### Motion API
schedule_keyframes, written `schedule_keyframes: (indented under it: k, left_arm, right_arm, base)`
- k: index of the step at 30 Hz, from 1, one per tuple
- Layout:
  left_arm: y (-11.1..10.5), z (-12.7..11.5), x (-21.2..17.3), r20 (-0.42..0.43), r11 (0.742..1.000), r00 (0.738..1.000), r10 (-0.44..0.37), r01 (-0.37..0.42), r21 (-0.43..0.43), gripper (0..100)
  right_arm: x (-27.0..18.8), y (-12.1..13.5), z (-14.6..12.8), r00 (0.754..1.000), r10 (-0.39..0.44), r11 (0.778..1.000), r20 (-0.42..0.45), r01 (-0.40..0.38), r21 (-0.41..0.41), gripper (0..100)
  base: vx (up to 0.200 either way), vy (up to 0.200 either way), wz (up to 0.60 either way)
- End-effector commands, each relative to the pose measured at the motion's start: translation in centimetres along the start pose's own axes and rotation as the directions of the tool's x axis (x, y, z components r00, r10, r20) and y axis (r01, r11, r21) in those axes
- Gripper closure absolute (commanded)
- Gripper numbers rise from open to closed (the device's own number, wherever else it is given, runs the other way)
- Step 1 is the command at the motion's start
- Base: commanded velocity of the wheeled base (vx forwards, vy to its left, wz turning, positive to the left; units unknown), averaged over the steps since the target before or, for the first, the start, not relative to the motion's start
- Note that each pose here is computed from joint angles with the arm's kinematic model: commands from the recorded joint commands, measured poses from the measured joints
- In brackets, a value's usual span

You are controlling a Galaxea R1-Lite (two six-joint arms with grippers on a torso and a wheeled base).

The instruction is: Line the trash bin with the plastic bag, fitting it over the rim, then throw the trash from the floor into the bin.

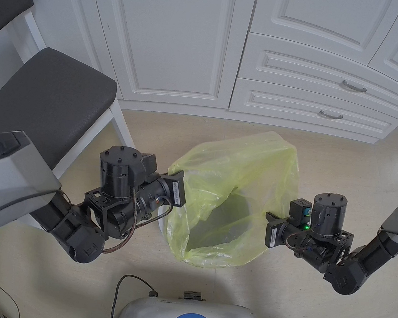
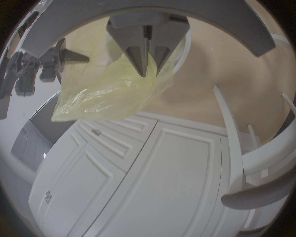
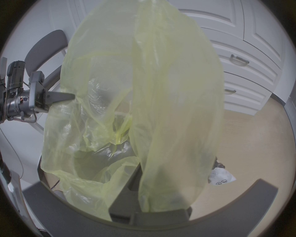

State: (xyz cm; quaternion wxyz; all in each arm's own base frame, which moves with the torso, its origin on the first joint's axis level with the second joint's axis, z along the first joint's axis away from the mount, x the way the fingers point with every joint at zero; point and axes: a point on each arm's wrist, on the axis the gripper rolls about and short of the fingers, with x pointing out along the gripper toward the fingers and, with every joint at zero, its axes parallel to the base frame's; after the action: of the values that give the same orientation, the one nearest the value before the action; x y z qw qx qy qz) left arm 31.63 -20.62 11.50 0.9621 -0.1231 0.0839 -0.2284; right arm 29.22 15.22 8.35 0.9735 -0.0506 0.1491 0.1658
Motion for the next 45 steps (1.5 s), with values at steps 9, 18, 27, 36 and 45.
schedule_keyframes:
  k: [9, 18, 27, 36, 45]
  left_arm:
    - [2.3, 2.7, -2.6, -0.153, 0.993, 0.982, 0.112, -0.105, 0.050, 100]
    - [2.8, 3.8, -3.4, -0.209, 0.989, 0.966, 0.149, -0.141, 0.055, 100]
    - [3.3, 0.4, -0.8, -0.326, 0.985, 0.929, 0.175, -0.160, 0.072, 100]
    - [4.1, -2.4, 2.3, -0.359, 0.979, 0.911, 0.204, -0.199, 0.051, 100]
    - [4.9, 0.9, 1.4, -0.265, 0.963, 0.926, 0.267, -0.268, 0.033, 100]
  right_arm:
    - [0.5, 1.3, -0.7, 0.988, 0.121, 0.989, -0.096, -0.112, 0.093, 100]
    - [-0.5, 1.2, 2.4, 0.946, 0.165, 0.973, -0.278, -0.111, 0.201, 100]
    - [1.6, 1.5, 1.4, 0.930, 0.147, 0.970, -0.337, -0.068, 0.235, 100]
    - [3.3, 1.7, 0.1, 0.922, 0.119, 0.974, -0.369, -0.036, 0.223, 100]
    - [2.8, 1.1, 0.8, 0.938, 0.006, 0.983, -0.348, 0.058, 0.172, 100]
  base:
    - [0.000, 0.000, 0.00]
    - [0.000, 0.000, 0.00]
    - [0.000, 0.000, 0.00]
    - [0.000, 0.000, 0.00]
    - [0.000, 0.000, 0.00]
